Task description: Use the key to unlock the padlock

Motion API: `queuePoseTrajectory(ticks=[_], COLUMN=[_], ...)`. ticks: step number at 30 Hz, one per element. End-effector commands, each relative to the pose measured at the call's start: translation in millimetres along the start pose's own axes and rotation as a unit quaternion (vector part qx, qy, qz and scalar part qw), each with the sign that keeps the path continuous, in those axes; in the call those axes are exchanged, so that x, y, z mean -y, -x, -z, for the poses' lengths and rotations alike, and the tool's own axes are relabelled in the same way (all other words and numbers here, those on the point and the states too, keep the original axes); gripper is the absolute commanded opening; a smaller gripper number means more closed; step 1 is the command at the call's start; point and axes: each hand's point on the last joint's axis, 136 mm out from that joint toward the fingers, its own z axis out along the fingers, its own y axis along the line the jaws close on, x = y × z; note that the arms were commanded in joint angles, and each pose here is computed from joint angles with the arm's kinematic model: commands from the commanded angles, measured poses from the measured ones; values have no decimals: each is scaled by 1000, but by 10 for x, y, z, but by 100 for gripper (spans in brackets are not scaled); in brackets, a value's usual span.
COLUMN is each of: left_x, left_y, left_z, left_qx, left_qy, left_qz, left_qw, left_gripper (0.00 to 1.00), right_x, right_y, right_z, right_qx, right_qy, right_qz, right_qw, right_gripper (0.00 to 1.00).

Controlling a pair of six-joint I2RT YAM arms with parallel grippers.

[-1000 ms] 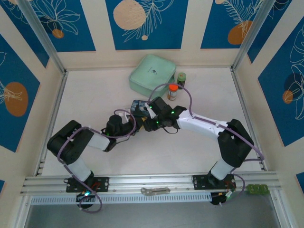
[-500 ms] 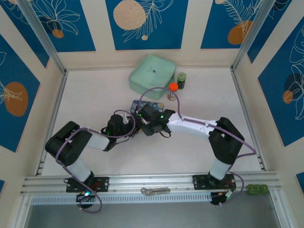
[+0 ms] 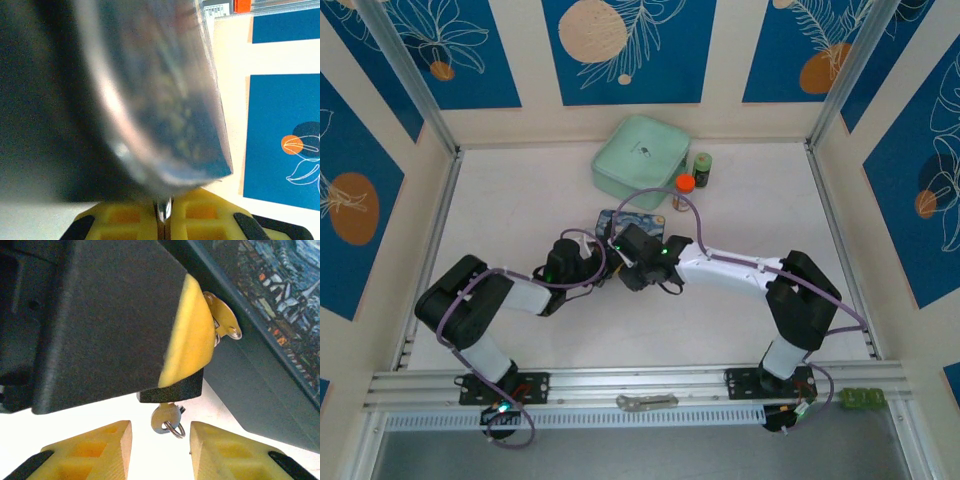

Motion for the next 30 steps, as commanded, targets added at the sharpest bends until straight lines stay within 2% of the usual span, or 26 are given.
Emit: queuePoseTrajectory(ticks=[1,10,19,25,28,30], left_x=[322,393,445,447,448,439], left_y=[51,52,35,23,22,9], left_z=[1,24,47,51,56,60], left_qx=[6,6,2,-1,0,-2], left_qy=[-44,-53,-59,-62,-63,-64], left_qz=[-14,-7,-3,4,4,4], left_qw=[999,999,998,998,998,998], left_gripper=[0,0,0,0,0,0], right_x=[19,53,110,143,137,103], right_y=[56,72,217,293,328,340], right_z=[-30,-108,-114,-115,-112,-115], right_qx=[7,4,31,46,52,52], right_qy=[-16,-50,-76,-95,-92,-78], right_qz=[12,33,23,17,16,14], right_qw=[1000,998,996,994,994,995], right_gripper=[35,32,25,15,0,0])
